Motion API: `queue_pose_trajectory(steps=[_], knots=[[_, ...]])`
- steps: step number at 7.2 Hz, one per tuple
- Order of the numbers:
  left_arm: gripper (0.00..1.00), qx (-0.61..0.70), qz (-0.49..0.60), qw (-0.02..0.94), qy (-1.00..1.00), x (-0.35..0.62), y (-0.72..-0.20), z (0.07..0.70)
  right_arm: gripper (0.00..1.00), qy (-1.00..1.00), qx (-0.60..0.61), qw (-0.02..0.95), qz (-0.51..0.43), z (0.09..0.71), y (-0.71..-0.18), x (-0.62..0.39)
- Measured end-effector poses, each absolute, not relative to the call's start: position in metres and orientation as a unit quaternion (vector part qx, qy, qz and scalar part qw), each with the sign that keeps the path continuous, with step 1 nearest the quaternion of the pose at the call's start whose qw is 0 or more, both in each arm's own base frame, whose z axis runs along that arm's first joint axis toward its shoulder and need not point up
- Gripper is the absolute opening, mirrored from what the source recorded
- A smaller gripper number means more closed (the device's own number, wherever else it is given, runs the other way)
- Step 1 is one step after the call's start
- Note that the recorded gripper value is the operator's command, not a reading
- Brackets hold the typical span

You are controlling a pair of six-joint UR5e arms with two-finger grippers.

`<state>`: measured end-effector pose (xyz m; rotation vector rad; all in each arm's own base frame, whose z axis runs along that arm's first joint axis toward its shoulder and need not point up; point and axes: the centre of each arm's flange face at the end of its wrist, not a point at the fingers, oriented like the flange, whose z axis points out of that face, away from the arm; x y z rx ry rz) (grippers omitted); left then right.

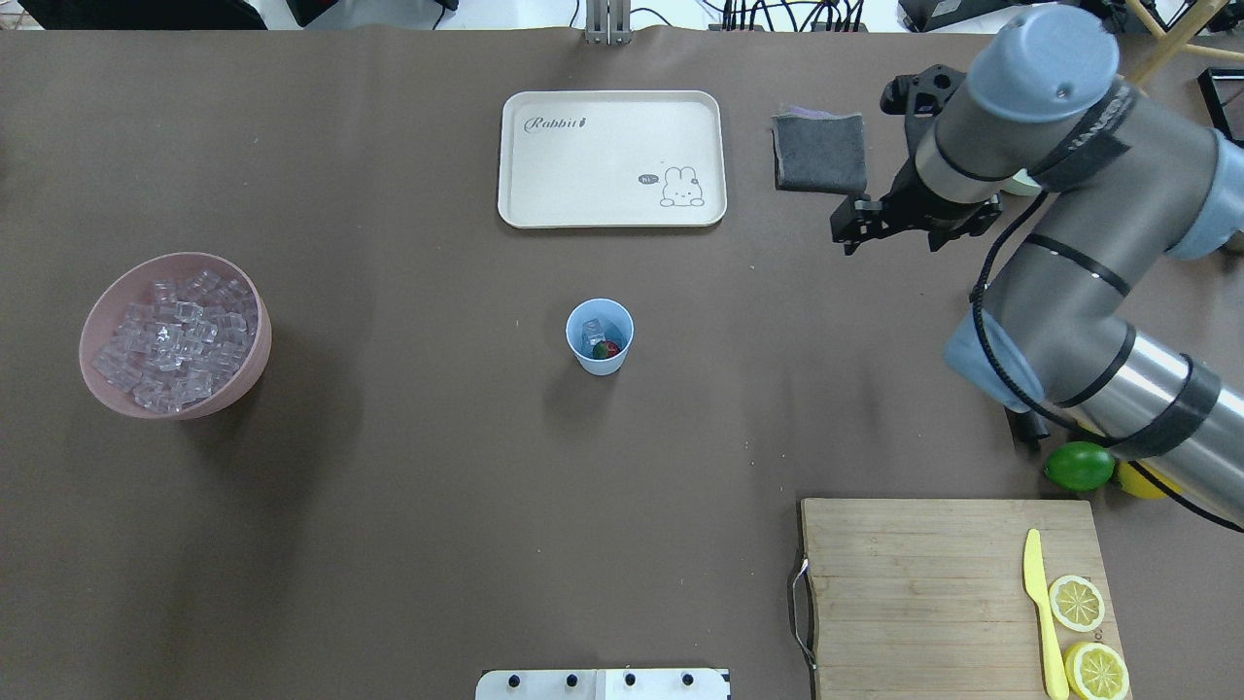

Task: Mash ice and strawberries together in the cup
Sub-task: 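Move the right gripper over to the steel pestle, then lower the right gripper and grasp the pestle's upper end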

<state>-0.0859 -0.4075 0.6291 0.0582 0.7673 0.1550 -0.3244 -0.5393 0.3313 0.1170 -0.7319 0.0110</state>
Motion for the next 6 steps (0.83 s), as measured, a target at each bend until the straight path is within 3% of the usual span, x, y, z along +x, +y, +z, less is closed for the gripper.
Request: queue_pose_trajectory(steps=[6], knots=[[0.99, 0.030, 0.078, 0.924, 0.374, -0.085, -0.408, 0.630, 1.00, -0.360, 0.032, 0.932, -0.032, 0.460, -0.589, -0.278]])
